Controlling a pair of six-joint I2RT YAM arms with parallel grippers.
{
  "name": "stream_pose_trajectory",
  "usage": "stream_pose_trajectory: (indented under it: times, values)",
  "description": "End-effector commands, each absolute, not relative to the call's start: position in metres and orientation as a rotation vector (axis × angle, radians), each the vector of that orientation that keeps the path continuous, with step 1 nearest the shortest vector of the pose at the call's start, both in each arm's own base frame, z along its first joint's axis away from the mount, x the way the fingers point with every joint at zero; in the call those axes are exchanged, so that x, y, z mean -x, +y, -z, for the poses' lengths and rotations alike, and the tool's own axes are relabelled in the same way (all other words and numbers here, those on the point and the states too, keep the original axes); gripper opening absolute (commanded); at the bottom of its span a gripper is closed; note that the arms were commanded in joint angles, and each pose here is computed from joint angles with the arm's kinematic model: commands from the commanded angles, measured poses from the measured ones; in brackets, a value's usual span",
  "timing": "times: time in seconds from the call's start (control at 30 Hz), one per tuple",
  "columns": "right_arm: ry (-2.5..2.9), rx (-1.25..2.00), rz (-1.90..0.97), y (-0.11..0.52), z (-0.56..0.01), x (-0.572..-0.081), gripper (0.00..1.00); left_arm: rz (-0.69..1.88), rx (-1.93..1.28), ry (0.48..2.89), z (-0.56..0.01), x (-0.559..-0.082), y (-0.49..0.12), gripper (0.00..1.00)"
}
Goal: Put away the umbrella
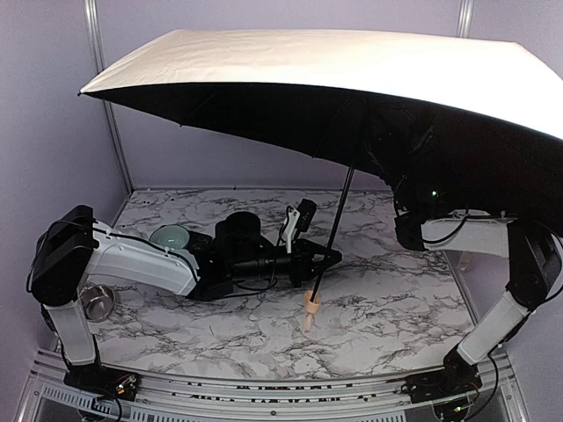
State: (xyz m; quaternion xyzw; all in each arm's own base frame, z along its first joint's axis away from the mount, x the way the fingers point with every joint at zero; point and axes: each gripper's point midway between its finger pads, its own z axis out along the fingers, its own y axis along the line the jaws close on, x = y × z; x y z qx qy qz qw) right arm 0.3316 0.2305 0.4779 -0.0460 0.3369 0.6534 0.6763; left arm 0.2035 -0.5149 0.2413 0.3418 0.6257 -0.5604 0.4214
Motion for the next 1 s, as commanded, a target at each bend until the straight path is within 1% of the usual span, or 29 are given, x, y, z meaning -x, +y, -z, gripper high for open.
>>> stream_pose_trajectory:
  times: [0.0,0.27,0.43,0.57,0.73,0.77,0.8,0.83,0.87,0.97]
  values:
    - [0.713,0.085,-1.442,0.218,-0.488,-0.331,0.00,1.433,-0.888,1.377,-0.281,-0.190,-0.515,0.00]
    - [0.743,0.159,-1.407,0.225,-0.486,-0.330,0.00,1.454,-0.879,1.354,-0.295,-0.189,-0.510,0.00]
    - [0.865,0.315,-1.343,0.251,-0.467,-0.330,0.00,1.466,-0.849,1.293,-0.326,-0.196,-0.496,0.00]
    - [0.901,0.287,-1.276,0.245,-0.455,-0.333,0.00,1.456,-0.851,1.238,-0.345,-0.192,-0.491,0.00]
    - [0.881,0.286,-1.282,0.244,-0.456,-0.332,0.01,1.480,-0.854,1.254,-0.341,-0.192,-0.496,0.00]
    - [0.860,0.289,-1.282,0.242,-0.456,-0.329,0.13,1.483,-0.855,1.258,-0.339,-0.191,-0.497,0.00]
    - [0.860,0.295,-1.283,0.242,-0.456,-0.328,0.22,1.481,-0.854,1.258,-0.339,-0.191,-0.496,0.00]
    - [0.867,0.305,-1.278,0.244,-0.456,-0.328,0.28,1.480,-0.853,1.257,-0.339,-0.190,-0.496,0.00]
    - [0.879,0.312,-1.277,0.245,-0.455,-0.328,0.32,1.477,-0.851,1.254,-0.340,-0.191,-0.495,0.00]
    - [0.869,0.300,-1.278,0.242,-0.455,-0.325,0.37,1.472,-0.853,1.248,-0.341,-0.190,-0.494,0.00]
